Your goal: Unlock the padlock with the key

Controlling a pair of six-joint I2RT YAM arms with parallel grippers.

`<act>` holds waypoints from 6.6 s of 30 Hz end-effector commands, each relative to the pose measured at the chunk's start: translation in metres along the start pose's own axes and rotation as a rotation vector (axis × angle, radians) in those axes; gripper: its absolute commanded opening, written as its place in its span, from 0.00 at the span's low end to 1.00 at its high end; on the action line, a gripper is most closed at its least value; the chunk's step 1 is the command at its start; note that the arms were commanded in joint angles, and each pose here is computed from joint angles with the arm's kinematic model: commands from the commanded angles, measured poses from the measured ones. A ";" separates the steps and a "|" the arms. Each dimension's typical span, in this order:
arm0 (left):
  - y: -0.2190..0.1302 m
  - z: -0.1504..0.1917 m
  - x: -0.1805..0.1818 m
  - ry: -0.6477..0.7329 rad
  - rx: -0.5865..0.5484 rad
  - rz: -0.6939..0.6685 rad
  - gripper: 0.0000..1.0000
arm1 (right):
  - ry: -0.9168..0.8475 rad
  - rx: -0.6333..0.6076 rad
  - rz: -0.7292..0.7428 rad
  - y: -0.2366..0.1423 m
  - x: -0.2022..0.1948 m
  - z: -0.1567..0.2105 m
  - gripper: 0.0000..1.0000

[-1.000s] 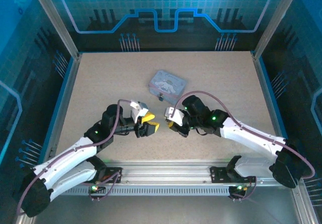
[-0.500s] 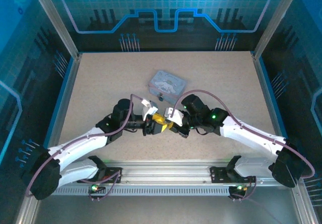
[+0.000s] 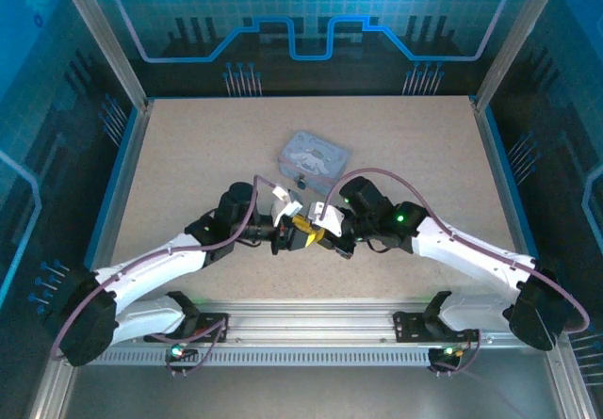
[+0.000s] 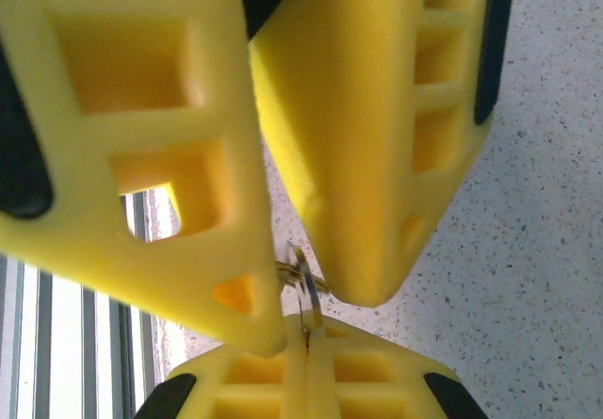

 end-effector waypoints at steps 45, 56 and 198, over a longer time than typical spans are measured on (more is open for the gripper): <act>0.008 -0.055 -0.005 0.982 -0.512 -0.559 0.00 | 1.568 -0.484 -0.113 -0.063 -0.058 -0.036 0.38; 0.026 -0.050 0.007 1.006 -0.454 -0.581 0.00 | 1.603 -0.499 -0.122 -0.062 -0.060 -0.040 0.31; -0.061 -0.054 0.058 -0.340 -0.494 -0.020 0.00 | 0.644 -0.800 -0.224 -0.042 -0.069 -0.133 0.27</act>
Point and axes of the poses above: each hand's point on the last joint's axis, 136 mm out from that joint toward the fingers, its own y axis out along the fingers, its own x axis along the line the jaws close on, z = x × y, the point moved 4 cm from there along -y, back along the fingers, and after that the axes turned 10 degrees about y, right-handed, at the moved point
